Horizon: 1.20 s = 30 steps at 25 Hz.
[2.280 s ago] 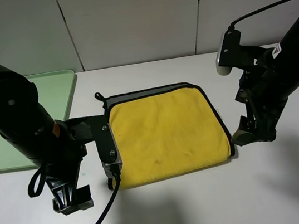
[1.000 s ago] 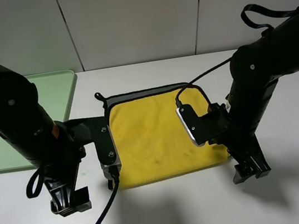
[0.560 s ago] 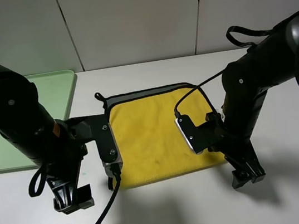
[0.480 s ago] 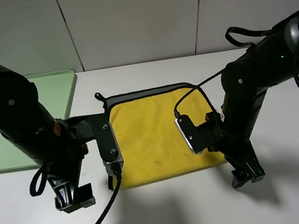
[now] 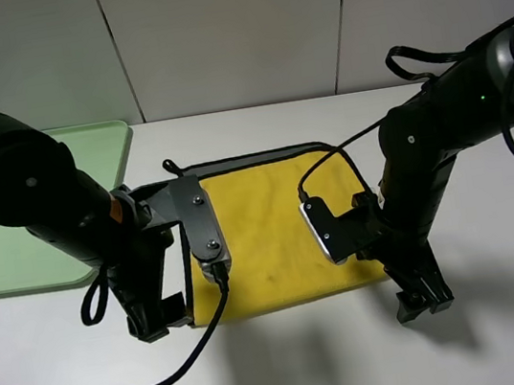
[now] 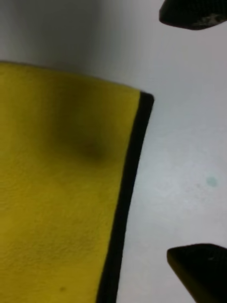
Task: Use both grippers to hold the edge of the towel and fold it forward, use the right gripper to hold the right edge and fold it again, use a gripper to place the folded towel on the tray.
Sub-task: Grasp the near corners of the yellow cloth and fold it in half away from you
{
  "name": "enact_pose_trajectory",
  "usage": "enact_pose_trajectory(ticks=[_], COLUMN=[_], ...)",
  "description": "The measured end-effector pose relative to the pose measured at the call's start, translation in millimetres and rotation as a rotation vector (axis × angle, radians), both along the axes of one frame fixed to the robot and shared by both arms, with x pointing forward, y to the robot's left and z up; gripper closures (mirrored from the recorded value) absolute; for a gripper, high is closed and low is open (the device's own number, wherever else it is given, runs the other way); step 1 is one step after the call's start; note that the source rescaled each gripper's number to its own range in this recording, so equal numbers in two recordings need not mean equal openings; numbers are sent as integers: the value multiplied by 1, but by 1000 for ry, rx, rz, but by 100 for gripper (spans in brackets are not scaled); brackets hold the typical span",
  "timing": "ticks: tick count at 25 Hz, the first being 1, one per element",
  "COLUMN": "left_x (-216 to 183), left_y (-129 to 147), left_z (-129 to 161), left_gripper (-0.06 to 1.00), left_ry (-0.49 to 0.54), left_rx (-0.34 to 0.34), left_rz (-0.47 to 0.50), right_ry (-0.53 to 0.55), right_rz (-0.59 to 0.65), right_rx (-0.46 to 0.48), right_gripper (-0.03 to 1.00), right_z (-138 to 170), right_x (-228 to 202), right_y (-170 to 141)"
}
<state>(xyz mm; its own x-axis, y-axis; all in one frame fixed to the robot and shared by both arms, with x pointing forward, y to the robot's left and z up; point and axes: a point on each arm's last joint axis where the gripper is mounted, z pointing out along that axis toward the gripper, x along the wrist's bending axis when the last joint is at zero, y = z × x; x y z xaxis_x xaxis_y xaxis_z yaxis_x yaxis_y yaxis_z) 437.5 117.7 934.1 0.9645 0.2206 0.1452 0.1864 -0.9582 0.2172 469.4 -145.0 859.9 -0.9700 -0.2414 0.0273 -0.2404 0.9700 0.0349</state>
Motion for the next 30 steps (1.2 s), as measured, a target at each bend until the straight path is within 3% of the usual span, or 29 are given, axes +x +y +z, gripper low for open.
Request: enact_pose_trajectory(ticks=[7,13,21,30], left_x=[14,22,-3,1], left_y=[-17,-32,-59,-65], left_z=[-9,-27,-53,-58], left_gripper=[5,6,6,6], left_ry=[11,71,137,80], left_rx=[-54,-59,-30,-66], left_rz=[47,85,-58,-65], right_ry=[2,3,0,-3], right_rz=[-23,-42,-54,-60], right_rx=[1,4,11,14], right_gripper=[-3,-3,-3,-3], right_z=[0,0,0,0], right_x=[0,0,0,1], right_y=[0,1,1,2])
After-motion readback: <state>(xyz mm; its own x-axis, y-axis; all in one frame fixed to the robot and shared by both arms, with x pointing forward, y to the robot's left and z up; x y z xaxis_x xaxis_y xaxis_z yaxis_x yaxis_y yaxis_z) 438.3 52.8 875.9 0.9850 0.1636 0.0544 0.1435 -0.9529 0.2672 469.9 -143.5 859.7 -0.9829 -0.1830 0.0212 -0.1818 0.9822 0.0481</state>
